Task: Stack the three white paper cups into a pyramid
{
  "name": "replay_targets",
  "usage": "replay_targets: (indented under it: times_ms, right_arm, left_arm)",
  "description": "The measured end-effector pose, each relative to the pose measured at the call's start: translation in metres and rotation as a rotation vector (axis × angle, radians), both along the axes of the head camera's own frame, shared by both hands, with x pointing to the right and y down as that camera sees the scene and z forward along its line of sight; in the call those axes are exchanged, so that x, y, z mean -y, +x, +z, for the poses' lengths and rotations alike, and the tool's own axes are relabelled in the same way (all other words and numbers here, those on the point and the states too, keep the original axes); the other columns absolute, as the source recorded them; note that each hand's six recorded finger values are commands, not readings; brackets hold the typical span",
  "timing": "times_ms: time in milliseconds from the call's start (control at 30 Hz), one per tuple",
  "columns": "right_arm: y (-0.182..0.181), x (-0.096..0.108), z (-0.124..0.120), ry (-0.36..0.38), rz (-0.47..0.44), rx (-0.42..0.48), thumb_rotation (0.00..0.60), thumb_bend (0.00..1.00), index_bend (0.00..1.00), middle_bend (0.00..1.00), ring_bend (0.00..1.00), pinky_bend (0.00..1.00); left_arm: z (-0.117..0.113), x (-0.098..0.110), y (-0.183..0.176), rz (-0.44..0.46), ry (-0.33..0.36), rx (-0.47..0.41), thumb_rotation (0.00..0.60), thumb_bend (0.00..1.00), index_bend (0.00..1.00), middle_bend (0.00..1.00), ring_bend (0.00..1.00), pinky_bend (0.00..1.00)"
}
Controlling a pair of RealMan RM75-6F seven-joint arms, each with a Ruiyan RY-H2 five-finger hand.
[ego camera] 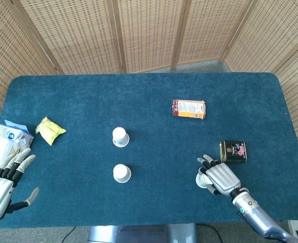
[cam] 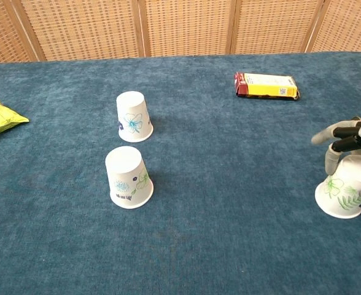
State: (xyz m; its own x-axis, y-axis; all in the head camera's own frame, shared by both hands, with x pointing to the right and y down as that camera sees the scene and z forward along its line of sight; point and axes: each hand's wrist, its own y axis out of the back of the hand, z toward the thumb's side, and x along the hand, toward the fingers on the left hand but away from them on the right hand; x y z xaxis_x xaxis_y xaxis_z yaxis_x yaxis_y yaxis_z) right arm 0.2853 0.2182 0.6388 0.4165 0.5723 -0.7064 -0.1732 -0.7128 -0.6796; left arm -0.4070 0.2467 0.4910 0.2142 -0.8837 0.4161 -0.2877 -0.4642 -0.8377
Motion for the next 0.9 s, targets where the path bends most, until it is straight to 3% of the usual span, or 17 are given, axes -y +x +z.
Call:
replay_targets:
  times_ms: [300, 900]
  right_arm:
    - [-0.004, 0.003, -0.002, 0.008, 0.004, 0.019, 0.600, 0.45, 0.46, 0.26, 0.19, 0.48]
    - [-0.044, 0.022, -0.015, 0.018, -0.015, 0.089, 0.600, 0.46, 0.47, 0.29, 0.23, 0.54]
  left_arm:
    - [0.001, 0.000, 0.000, 0.002, 0.001, -0.006, 0.498, 0.43, 0.00, 0.00, 0.00, 0.00]
    - [0.000, 0.000, -0.004, -0.005, 0.008, -0.005, 0.498, 0.43, 0.00, 0.00, 0.00, 0.00]
